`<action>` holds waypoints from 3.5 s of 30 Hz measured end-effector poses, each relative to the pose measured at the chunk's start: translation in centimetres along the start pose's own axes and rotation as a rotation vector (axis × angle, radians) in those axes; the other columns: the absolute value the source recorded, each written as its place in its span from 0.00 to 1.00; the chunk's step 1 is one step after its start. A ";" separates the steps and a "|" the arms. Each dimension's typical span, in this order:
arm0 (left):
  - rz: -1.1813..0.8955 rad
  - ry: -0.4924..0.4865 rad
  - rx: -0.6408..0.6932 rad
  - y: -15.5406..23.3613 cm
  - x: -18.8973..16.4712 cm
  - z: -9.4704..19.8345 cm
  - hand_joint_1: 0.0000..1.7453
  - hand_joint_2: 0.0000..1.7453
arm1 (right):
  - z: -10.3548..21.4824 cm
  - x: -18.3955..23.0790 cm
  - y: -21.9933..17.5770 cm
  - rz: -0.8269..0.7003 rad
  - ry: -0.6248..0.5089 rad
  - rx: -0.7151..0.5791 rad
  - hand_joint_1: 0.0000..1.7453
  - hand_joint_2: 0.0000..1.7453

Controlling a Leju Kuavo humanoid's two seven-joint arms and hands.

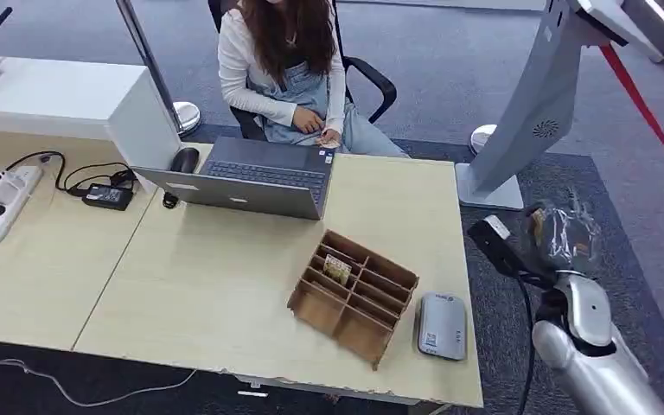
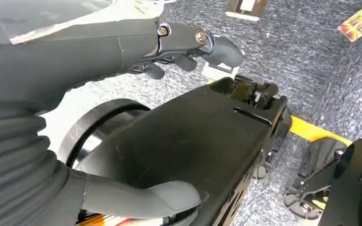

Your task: Pass the card to the sensor for recognition and then transmit it.

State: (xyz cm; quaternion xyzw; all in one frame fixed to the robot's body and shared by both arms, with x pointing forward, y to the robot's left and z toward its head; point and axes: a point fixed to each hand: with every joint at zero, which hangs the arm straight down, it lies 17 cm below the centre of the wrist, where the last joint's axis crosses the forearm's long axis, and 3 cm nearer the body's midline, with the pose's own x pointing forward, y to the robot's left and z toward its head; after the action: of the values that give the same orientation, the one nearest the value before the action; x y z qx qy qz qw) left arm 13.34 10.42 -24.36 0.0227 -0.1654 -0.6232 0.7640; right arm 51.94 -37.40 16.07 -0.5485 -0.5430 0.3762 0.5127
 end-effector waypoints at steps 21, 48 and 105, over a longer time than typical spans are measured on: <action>-0.027 -0.022 0.001 0.0 0.3 0.0 0.00 1.00 | 2.3 4.6 7.0 -0.071 0.001 0.252 1.00 1.00; -0.039 -0.031 -0.006 -0.2 0.4 0.0 0.00 1.00 | 2.3 5.8 7.9 0.047 0.008 0.410 1.00 1.00; 0.203 0.028 -0.056 -1.2 0.0 0.2 0.00 1.00 | 5.9 5.4 12.1 0.148 -0.023 0.611 1.00 1.00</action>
State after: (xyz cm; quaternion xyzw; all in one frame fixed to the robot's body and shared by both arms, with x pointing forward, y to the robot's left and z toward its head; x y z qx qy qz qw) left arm 12.17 10.23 -24.48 -0.0067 -0.1387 -0.5467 0.8257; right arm 49.48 -29.85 3.96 -0.4028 -0.3691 0.5645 0.6187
